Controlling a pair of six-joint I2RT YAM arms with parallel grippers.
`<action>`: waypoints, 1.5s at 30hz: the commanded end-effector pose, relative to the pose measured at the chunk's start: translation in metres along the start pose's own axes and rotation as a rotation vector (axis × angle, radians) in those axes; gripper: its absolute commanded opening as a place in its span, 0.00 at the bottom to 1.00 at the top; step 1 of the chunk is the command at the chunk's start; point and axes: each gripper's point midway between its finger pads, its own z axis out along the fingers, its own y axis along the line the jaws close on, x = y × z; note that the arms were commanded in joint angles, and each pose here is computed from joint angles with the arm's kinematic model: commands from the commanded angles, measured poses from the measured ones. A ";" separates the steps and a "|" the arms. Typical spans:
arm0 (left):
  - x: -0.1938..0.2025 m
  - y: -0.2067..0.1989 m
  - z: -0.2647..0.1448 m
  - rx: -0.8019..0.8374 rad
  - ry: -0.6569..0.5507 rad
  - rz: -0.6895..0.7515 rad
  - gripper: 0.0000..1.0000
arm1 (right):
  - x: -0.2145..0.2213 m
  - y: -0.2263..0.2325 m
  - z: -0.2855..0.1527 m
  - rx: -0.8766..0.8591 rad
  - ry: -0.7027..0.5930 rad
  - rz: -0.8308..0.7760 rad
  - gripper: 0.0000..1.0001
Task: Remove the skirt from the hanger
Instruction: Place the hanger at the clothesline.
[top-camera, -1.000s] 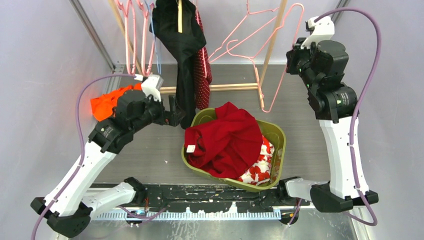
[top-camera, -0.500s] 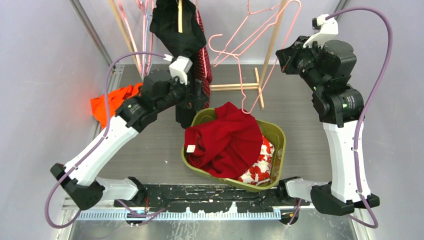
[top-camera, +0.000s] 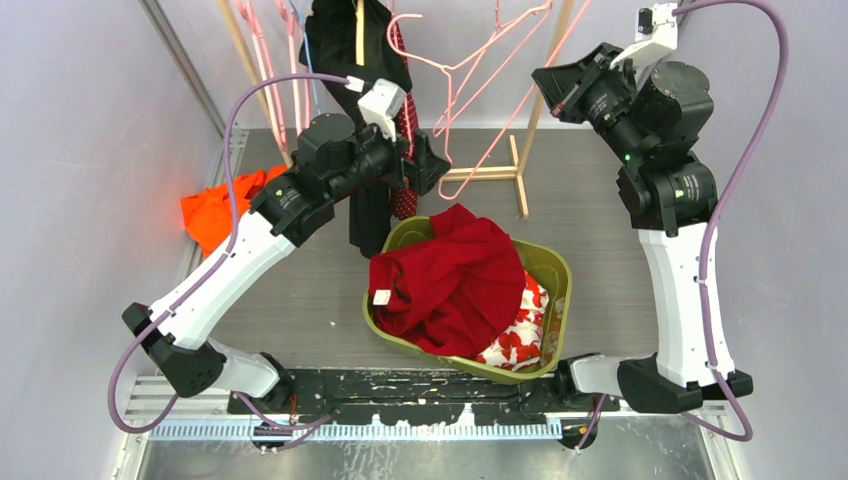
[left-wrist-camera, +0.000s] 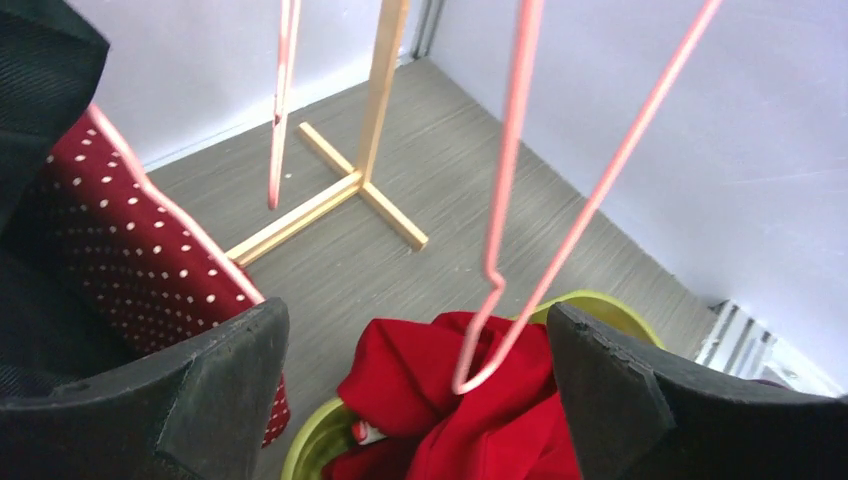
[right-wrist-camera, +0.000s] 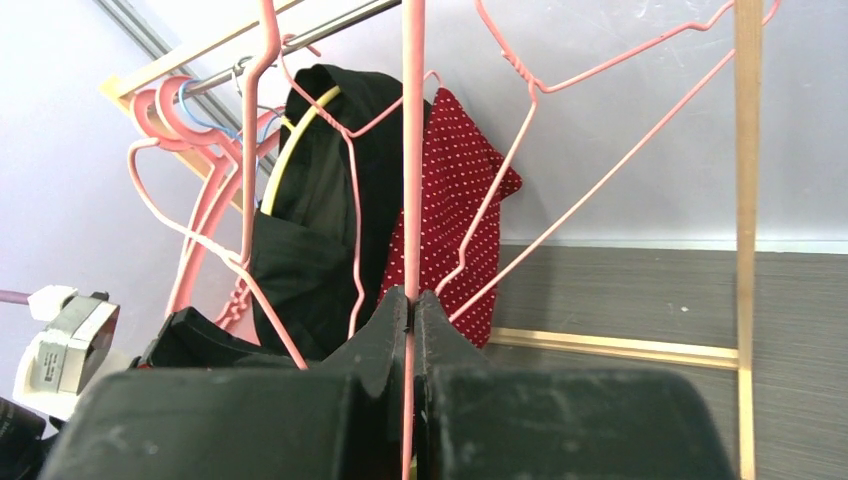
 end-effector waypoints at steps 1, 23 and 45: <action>-0.046 -0.031 -0.009 0.142 -0.169 -0.034 1.00 | -0.025 0.023 0.005 -0.095 -0.093 0.049 0.01; -0.027 -0.030 0.012 0.159 -0.152 -0.063 0.51 | -0.011 0.032 0.020 -0.151 -0.017 0.152 0.01; -0.043 0.009 -0.027 -0.105 -0.088 -0.012 0.00 | 0.018 -0.066 0.011 0.275 0.003 -0.109 0.44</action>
